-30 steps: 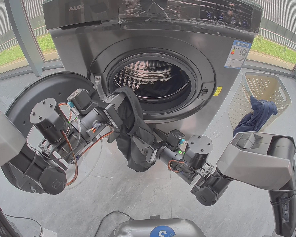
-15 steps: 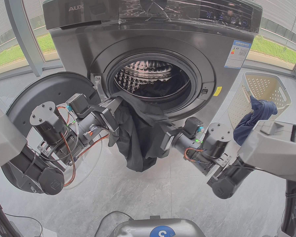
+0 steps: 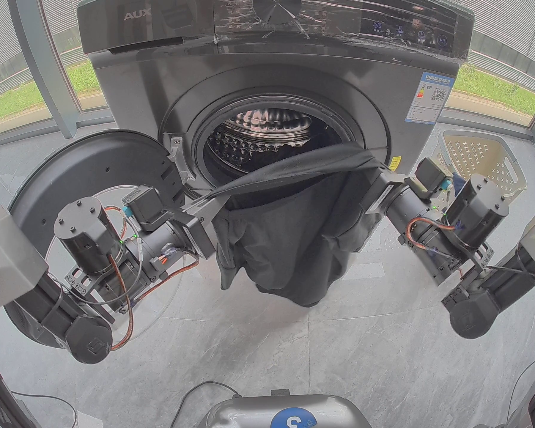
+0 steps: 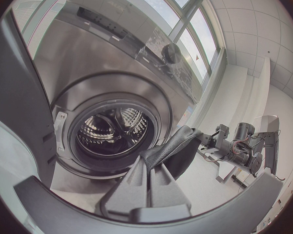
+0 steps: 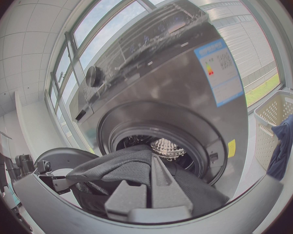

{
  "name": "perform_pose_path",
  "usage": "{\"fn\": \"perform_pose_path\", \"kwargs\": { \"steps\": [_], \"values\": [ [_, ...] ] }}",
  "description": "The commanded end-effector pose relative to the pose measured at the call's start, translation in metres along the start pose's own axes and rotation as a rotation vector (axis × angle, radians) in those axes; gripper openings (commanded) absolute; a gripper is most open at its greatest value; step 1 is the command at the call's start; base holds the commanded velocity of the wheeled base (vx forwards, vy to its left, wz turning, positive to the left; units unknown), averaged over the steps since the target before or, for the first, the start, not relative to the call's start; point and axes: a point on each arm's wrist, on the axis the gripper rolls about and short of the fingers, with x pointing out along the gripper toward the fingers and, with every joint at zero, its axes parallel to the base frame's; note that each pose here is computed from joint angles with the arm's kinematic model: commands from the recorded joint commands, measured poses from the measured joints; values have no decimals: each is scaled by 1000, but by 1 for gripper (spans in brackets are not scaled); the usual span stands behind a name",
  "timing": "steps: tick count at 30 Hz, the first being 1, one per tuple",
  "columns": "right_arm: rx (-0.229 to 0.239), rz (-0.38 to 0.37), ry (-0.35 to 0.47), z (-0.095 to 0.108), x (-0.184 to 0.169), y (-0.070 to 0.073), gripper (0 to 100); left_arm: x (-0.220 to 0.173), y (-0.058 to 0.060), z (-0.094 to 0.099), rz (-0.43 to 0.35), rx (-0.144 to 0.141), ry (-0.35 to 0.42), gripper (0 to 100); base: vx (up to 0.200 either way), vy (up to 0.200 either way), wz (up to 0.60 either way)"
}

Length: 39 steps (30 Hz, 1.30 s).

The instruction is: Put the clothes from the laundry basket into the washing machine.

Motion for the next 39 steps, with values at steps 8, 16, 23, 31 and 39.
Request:
{"fn": "perform_pose_path", "kwargs": {
  "steps": [8, 16, 23, 31, 39],
  "values": [
    [1, 20, -81, 30, -7, 5, 0, -8, -26, 53, -69, 30, -172, 0, 0, 0, 0],
    [0, 25, -84, 32, -8, 6, 0, -7, -28, 62, -72, 38, -207, 0, 0, 0, 0],
    [1, 28, -82, 32, -8, 7, 0, -5, -26, 59, -65, 37, -198, 0, 0, 0, 0],
    [0, 27, -79, 31, -9, 7, 0, -5, -25, 58, -62, 36, -194, 0, 0, 0, 0],
    [27, 67, -39, 22, -13, 20, 0, -2, -23, 25, -59, 8, -83, 0, 0, 0, 0]
  ]
}}
